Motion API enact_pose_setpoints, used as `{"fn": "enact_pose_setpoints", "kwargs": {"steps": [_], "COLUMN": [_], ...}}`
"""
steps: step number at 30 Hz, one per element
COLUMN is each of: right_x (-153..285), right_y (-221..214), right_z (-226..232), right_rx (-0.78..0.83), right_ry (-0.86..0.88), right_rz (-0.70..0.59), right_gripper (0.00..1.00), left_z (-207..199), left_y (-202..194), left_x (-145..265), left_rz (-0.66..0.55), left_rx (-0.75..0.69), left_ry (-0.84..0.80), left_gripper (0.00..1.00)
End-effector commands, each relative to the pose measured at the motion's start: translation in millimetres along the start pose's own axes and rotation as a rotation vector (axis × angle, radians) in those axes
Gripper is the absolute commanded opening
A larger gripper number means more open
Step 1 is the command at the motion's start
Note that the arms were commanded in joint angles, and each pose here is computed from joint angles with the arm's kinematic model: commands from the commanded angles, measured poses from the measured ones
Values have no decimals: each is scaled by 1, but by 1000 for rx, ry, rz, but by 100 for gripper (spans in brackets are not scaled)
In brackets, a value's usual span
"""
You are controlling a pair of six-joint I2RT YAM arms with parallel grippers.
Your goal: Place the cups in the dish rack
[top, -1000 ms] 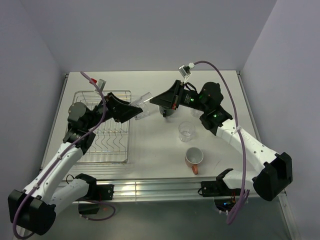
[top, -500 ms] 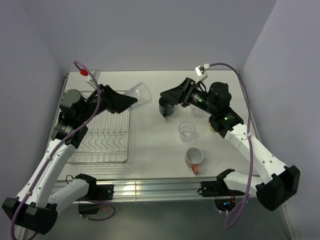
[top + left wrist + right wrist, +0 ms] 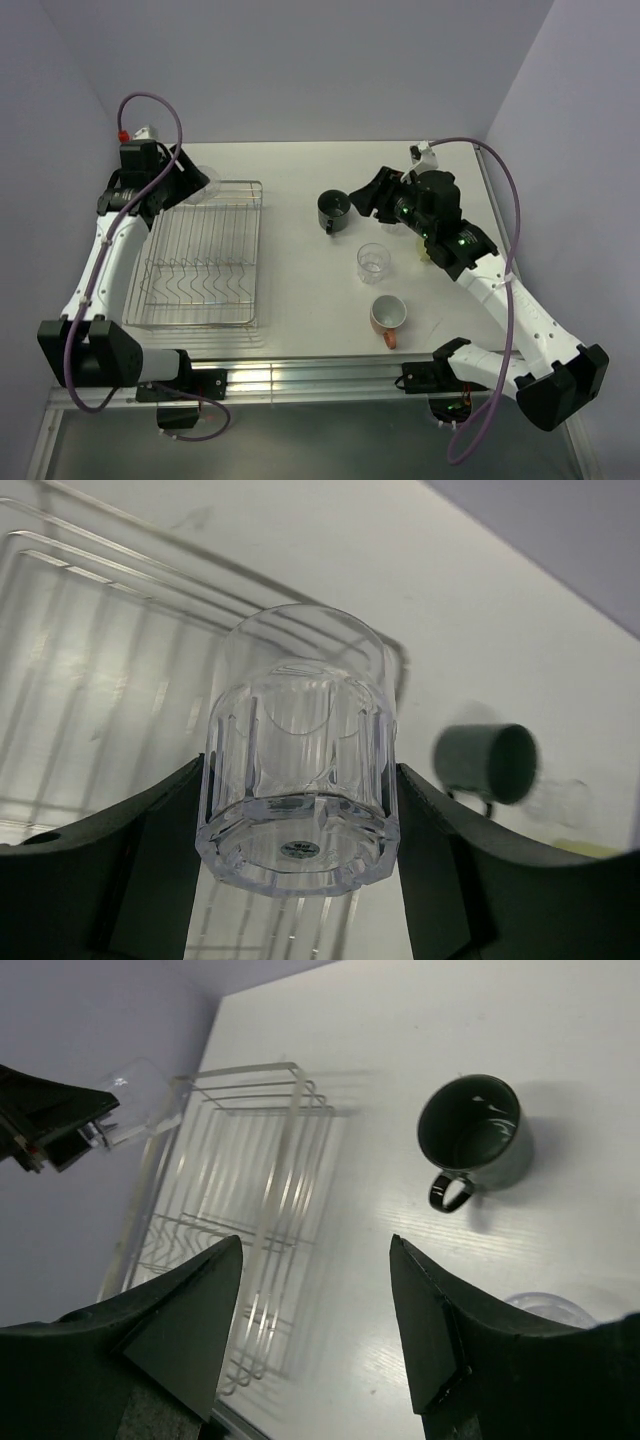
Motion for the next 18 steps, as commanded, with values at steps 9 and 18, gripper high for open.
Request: {"fn": "enact_pose_setpoints", "kwargs": {"steps": [9, 18], "right_x": [-7, -18], "right_y": [1, -8], "right_z": [-16, -18], "right_rx": [89, 86], "right_ry": [-105, -95], "right_rz": [27, 71], "right_gripper": [69, 69], "left_z": [78, 111], "left_y": [54, 46], "left_x": [-23, -72], "left_rz": [-67, 45], "left_rx": [-22, 9], "left_ry": [395, 483], "left_gripper": [0, 0]}}
Point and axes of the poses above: each gripper's point midway between its finger pads, its own x axis back along the fingers, its own z axis along the line the jaws close on, y = z × x, the point moved 5 cm from there along x, back along the fingers, and after that the axes turned 9 degrees about x, right-handed, at the moved point
